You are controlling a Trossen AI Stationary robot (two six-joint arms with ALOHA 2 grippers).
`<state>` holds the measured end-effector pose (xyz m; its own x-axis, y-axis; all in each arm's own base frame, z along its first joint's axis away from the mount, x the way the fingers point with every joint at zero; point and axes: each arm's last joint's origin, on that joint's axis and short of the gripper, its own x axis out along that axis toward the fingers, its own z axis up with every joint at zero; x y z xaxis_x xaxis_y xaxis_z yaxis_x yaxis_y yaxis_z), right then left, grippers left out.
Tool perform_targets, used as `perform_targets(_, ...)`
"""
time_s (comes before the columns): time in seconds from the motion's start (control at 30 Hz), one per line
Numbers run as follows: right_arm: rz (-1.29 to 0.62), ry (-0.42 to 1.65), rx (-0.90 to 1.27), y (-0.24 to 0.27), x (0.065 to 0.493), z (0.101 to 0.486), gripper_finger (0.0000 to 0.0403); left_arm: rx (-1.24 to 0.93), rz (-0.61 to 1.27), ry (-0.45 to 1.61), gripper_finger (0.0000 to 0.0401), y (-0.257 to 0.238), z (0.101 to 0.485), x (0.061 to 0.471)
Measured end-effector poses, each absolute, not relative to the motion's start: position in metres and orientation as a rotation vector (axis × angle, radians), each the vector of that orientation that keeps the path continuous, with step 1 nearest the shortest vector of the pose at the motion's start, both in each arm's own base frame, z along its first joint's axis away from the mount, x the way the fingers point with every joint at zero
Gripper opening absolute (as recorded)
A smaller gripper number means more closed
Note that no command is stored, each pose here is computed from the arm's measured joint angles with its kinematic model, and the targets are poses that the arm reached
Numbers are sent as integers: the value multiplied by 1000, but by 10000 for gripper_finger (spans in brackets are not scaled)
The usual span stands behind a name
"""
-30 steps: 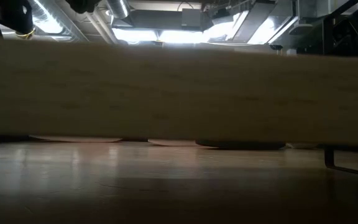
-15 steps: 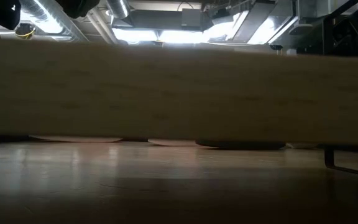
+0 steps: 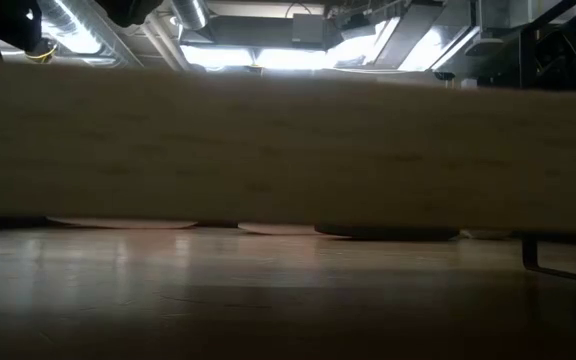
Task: Pick and place slides into the shelf
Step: Put the left black slide on the shelf
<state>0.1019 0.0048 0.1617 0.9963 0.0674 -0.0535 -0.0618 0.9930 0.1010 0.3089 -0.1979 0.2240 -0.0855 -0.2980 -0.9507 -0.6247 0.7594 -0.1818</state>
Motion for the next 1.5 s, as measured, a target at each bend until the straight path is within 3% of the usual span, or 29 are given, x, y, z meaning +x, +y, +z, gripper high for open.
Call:
perform_targets(0.27, 65, 57, 100, 5, 102, 162, 17, -703, 341, 1645, 21, -198, 223, 309)
perform_targets(0.77, 65, 57, 100, 5, 102, 162, 17, -681, 359, 1624, 153, -198, 223, 308)
perform_targets(1.5, 65, 57, 104, 5, 102, 162, 17, -629, 236, 1630, 158, -199, 223, 311)
